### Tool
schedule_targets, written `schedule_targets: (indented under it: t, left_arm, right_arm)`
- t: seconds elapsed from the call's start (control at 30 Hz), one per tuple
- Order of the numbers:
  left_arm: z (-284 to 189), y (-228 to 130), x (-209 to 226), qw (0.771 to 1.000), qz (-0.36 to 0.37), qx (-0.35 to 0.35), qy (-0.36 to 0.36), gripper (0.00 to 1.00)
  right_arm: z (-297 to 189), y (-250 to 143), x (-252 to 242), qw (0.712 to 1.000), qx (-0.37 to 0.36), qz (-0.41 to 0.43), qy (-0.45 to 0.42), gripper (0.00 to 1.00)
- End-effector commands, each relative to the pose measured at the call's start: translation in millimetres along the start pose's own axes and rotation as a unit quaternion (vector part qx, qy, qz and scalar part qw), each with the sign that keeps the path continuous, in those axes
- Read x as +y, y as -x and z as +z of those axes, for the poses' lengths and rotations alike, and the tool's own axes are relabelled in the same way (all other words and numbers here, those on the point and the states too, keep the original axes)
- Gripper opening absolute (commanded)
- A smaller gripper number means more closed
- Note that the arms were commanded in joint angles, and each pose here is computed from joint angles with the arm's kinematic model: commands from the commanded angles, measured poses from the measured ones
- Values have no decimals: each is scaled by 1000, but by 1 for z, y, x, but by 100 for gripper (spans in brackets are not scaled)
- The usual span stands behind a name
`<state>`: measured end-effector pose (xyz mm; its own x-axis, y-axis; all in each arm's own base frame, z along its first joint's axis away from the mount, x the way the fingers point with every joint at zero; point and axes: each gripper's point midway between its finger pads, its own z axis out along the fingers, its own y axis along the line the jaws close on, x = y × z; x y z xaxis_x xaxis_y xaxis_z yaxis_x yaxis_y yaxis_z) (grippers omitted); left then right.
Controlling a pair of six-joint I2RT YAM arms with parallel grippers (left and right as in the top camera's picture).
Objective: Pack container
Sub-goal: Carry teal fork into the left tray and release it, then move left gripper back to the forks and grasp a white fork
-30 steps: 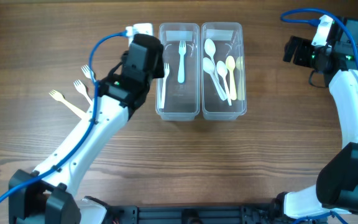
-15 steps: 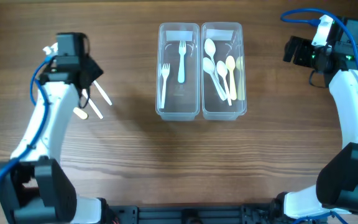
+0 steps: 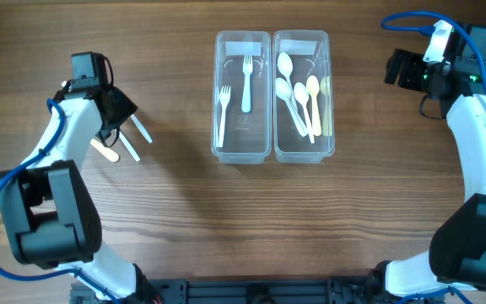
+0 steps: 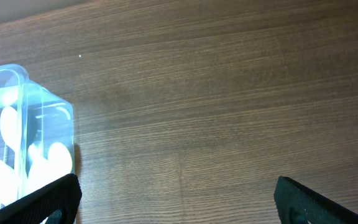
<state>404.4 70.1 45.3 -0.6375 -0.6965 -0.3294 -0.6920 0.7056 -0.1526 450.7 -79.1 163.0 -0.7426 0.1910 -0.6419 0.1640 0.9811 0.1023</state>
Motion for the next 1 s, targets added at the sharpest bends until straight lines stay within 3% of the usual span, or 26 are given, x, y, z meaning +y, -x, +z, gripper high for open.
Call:
schedule_targets:
  t: [0.0, 0.27, 0.97]
  left_arm:
    - [17, -2, 16, 1000, -15, 18, 18, 63]
    - [33, -1, 37, 998, -33, 34, 37, 62]
    - [38, 3, 15, 999, -14, 29, -11, 62]
  right_arm:
    - [-7, 9, 2, 1000, -14, -8, -2, 100]
    - [-7, 9, 2, 1000, -14, -8, -2, 100]
    - [-7, 9, 2, 1000, -14, -8, -2, 100]
